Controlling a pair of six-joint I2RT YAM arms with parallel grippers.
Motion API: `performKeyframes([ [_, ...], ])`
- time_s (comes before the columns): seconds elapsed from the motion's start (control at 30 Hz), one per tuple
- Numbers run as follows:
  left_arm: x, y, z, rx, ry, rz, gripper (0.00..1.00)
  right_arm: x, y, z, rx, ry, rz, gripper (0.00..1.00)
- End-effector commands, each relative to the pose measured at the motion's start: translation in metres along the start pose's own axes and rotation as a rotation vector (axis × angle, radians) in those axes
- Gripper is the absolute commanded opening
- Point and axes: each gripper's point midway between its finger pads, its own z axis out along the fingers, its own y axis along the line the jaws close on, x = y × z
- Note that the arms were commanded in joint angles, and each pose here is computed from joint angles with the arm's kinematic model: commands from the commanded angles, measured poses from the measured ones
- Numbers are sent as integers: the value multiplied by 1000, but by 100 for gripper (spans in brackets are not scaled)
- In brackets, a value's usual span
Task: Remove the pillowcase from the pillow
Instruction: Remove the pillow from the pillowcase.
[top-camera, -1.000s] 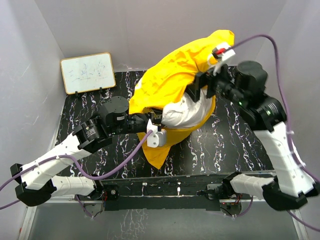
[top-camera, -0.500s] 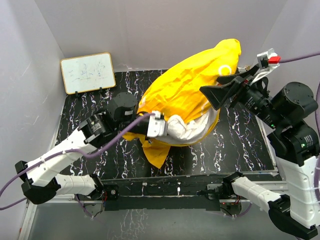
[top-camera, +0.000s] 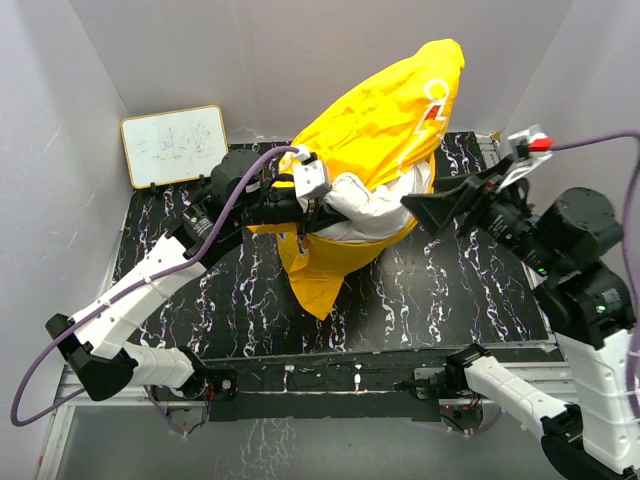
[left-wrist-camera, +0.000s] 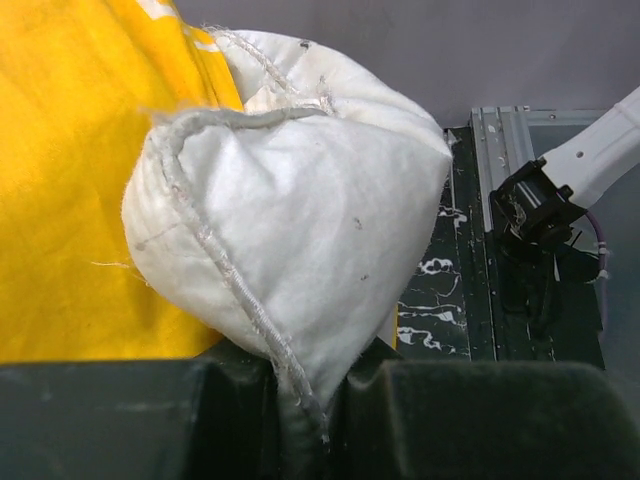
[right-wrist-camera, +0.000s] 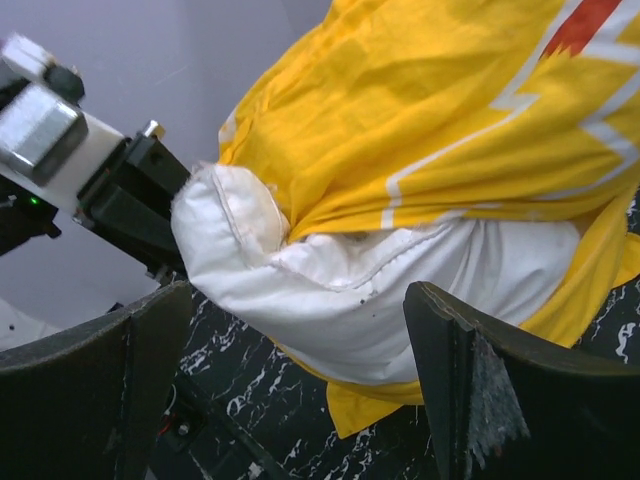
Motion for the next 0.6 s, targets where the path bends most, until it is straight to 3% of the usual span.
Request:
performKeyframes([
  [0.0, 7, -7, -3, 34, 34, -97, 0, 16, 13, 23, -175, -27, -57, 92],
  [0.27, 8, -28, -8, 150, 59, -86, 0, 1, 38, 52, -410, -76, -296, 95],
  [0.57, -5, -18, -4, 134, 55, -71, 0, 37, 67, 44, -704, 60, -347, 97],
])
